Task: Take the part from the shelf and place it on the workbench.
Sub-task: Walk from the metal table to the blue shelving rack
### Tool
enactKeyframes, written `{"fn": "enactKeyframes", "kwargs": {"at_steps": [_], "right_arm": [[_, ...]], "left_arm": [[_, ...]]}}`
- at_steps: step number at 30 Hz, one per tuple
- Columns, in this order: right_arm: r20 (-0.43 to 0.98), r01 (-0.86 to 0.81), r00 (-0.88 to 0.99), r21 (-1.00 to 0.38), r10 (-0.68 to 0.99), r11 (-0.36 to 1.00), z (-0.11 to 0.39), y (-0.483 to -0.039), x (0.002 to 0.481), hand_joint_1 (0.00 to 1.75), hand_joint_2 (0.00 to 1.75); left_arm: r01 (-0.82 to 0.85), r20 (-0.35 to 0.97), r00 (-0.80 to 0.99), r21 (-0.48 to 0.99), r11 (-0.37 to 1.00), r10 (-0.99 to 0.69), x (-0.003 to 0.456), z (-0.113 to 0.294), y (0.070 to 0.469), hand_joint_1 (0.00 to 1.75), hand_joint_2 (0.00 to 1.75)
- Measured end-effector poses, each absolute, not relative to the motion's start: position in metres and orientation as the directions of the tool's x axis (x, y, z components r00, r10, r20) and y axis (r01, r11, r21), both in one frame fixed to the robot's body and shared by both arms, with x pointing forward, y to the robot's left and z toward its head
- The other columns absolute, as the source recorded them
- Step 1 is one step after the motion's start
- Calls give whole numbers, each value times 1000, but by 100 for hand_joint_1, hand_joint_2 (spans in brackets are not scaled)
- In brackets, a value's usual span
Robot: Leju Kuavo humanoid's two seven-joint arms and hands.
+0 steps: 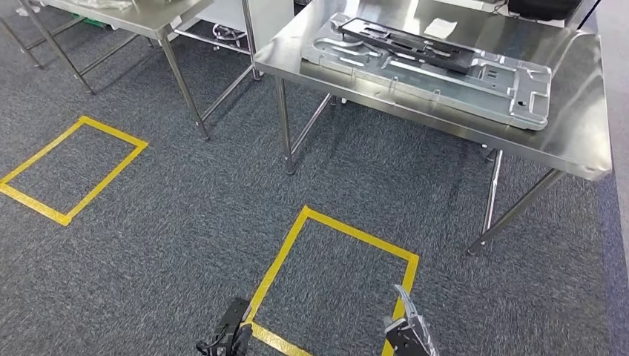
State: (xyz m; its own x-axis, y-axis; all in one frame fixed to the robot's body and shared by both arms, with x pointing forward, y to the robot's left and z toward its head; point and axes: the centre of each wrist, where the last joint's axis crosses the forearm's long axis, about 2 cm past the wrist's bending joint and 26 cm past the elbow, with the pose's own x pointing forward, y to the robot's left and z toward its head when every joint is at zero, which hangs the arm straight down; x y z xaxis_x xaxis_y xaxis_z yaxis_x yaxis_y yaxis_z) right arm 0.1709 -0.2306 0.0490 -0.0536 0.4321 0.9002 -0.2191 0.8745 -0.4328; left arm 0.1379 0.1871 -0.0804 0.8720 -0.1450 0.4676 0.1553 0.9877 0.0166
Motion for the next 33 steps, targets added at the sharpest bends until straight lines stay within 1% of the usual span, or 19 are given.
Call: {"fn": "enactKeyframes", "kwargs": {"at_steps": [10,33], "right_arm": [[923,-268,-41,-379,382,886,45,-213,170,0,0],[965,-271,16,-249,263,930,29,-196,162,0,0]], "left_arm": [[193,458,871,13,981,-178,137,-81,191,0,0],[226,465,859,30,974,-213,137,-81,189,0,0]]}}
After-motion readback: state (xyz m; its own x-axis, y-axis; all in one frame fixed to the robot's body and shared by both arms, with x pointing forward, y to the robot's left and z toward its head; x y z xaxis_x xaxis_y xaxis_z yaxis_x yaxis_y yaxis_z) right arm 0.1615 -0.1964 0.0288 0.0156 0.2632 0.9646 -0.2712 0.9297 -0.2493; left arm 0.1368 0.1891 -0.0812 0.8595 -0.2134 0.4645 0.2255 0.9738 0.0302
